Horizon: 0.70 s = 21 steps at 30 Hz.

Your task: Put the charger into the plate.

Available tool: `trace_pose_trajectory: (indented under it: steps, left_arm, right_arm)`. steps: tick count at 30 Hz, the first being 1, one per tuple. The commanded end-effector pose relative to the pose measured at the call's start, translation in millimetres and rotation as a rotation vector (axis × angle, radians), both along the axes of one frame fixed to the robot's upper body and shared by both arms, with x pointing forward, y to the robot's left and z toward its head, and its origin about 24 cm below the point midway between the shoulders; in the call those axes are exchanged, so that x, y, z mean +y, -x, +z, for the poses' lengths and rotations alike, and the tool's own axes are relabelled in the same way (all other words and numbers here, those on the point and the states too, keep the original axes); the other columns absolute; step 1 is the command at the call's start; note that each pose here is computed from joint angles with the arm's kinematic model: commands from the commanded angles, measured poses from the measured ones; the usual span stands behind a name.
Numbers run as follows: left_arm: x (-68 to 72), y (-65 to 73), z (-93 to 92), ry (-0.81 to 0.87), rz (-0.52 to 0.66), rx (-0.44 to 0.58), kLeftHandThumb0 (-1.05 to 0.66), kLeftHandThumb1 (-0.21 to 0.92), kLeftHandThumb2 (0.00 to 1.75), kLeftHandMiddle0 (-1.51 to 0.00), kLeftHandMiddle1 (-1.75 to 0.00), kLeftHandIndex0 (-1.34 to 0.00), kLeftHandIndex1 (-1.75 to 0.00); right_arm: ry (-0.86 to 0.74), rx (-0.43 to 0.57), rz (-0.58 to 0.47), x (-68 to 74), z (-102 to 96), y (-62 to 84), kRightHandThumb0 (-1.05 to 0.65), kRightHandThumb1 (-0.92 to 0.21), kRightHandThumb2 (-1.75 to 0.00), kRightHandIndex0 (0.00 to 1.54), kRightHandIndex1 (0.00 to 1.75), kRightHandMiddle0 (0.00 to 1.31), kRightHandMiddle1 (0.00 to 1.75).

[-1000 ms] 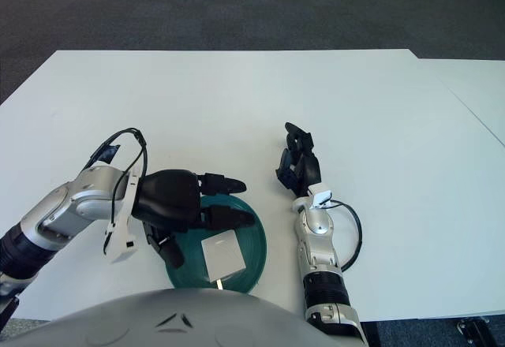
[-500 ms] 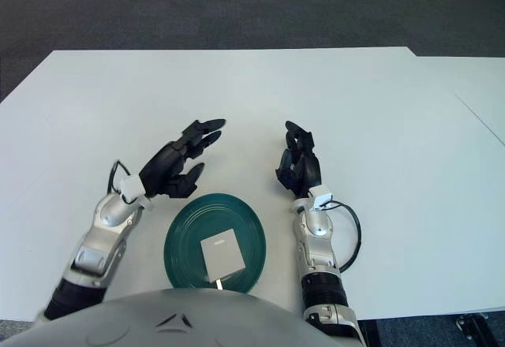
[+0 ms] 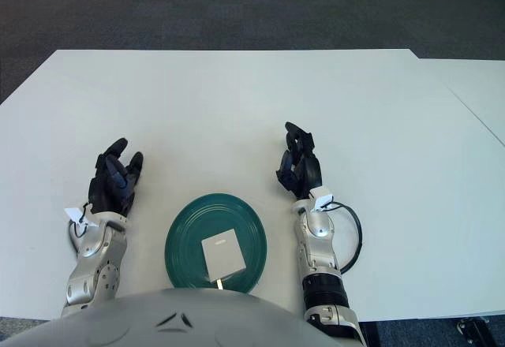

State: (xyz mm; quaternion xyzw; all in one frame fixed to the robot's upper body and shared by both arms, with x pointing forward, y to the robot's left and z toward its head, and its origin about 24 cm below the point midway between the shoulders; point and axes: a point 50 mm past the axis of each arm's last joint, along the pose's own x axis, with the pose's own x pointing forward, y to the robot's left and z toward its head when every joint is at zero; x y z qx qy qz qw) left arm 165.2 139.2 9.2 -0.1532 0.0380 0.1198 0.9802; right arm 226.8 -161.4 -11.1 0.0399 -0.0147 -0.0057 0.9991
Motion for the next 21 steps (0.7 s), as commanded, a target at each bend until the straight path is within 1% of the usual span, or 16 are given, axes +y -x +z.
trace_pose_trajectory:
  steps: [1, 4, 9, 17, 21]
  left_arm:
    - [-13.6, 12.6, -21.9, 0.053, -0.037, 0.136, -0.96, 0.92, 0.88, -0.54, -0.11, -0.18, -0.94]
    - [-10.0, 16.1, -29.1, 0.064, -0.06, 0.172, -0.96, 0.92, 0.9, -0.54, -0.1, -0.17, -0.93]
    - [-5.4, 25.1, -40.2, 0.064, -0.063, 0.231, -0.96, 0.92, 0.92, -0.55, -0.11, -0.15, -0.92]
    - [-6.6, 31.0, -46.2, 0.081, -0.058, 0.27, -0.96, 0.92, 0.91, -0.6, -0.15, -0.19, -0.96]
    - [-6.7, 32.3, -47.9, 0.076, -0.071, 0.279, -0.95, 0.92, 0.91, -0.6, -0.15, -0.2, -0.97]
  right_arm:
    - [-0.062, 0.337, -0.03, 1.8, -60.1, 53.1, -0.81, -0.92, -0.91, 0.43, 0.02, 0.0, 0.79]
    - [-0.057, 0.341, -0.031, 1.4, -60.2, 55.5, -0.81, -0.92, -0.91, 0.42, 0.02, 0.0, 0.79]
    - [-0.034, 0.356, -0.031, 0.7, -61.2, 58.1, -0.82, -0.92, -0.92, 0.42, 0.02, 0.0, 0.78]
    - [-0.027, 0.369, -0.03, -0.6, -62.1, 59.1, -0.83, -0.92, -0.93, 0.42, 0.02, 0.01, 0.79]
    - [-0.031, 0.368, -0.028, -1.4, -62.2, 59.0, -0.83, -0.92, -0.92, 0.43, 0.02, 0.01, 0.8]
